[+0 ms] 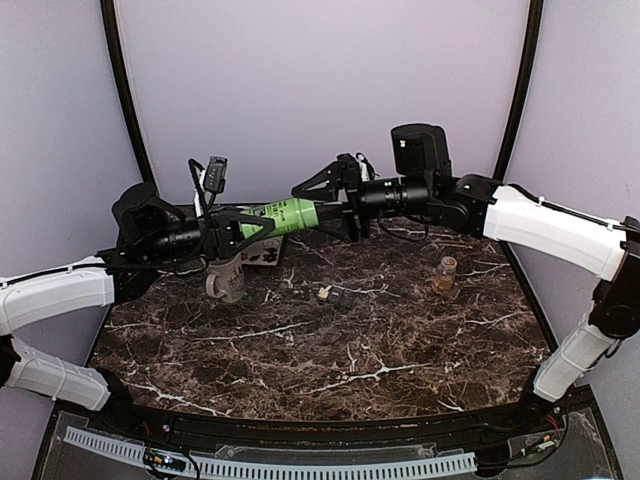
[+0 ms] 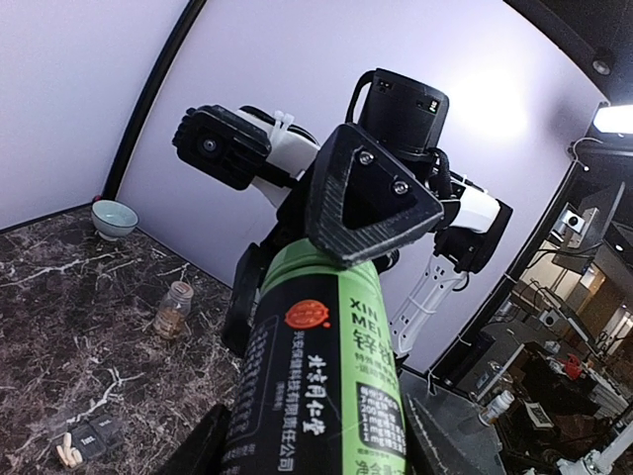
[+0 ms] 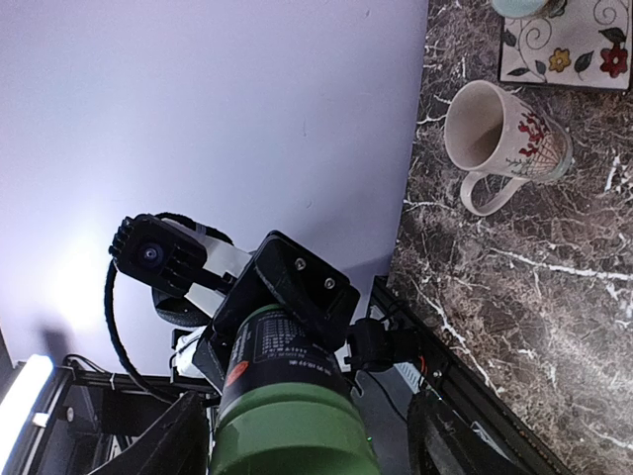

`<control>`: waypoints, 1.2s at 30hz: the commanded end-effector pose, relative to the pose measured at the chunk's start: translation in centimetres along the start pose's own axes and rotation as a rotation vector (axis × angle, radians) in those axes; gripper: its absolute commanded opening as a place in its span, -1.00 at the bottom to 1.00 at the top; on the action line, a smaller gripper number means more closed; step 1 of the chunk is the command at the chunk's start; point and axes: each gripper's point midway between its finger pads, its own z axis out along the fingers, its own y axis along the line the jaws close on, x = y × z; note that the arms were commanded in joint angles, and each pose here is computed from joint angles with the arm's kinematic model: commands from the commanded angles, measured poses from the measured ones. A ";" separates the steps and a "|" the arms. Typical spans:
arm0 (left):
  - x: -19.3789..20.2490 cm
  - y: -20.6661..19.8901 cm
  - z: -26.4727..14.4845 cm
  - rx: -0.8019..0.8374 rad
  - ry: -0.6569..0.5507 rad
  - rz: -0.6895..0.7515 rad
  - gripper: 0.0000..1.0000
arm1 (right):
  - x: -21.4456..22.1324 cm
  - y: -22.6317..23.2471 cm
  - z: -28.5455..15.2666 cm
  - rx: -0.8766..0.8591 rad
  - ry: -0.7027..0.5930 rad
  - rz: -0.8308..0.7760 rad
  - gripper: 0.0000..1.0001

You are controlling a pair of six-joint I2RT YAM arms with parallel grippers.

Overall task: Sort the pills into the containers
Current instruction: Screw the lid of the pill bottle onto the pill bottle.

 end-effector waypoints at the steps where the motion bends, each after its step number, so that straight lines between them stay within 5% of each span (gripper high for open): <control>1: -0.9 -2.0 -0.6 0.085 -0.034 0.018 -1.00 | -0.6 2.9 -1.7 -0.036 -0.061 -0.100 0.42; 20: -0.7 0.0 -0.5 0.113 -0.015 -0.132 -1.00 | -1.9 3.8 -4.2 0.032 -0.147 -0.346 0.62; 36: -1.1 -1.0 0.4 0.355 0.079 -0.418 -1.00 | 1.2 1.9 -7.1 0.114 -0.058 -0.918 0.63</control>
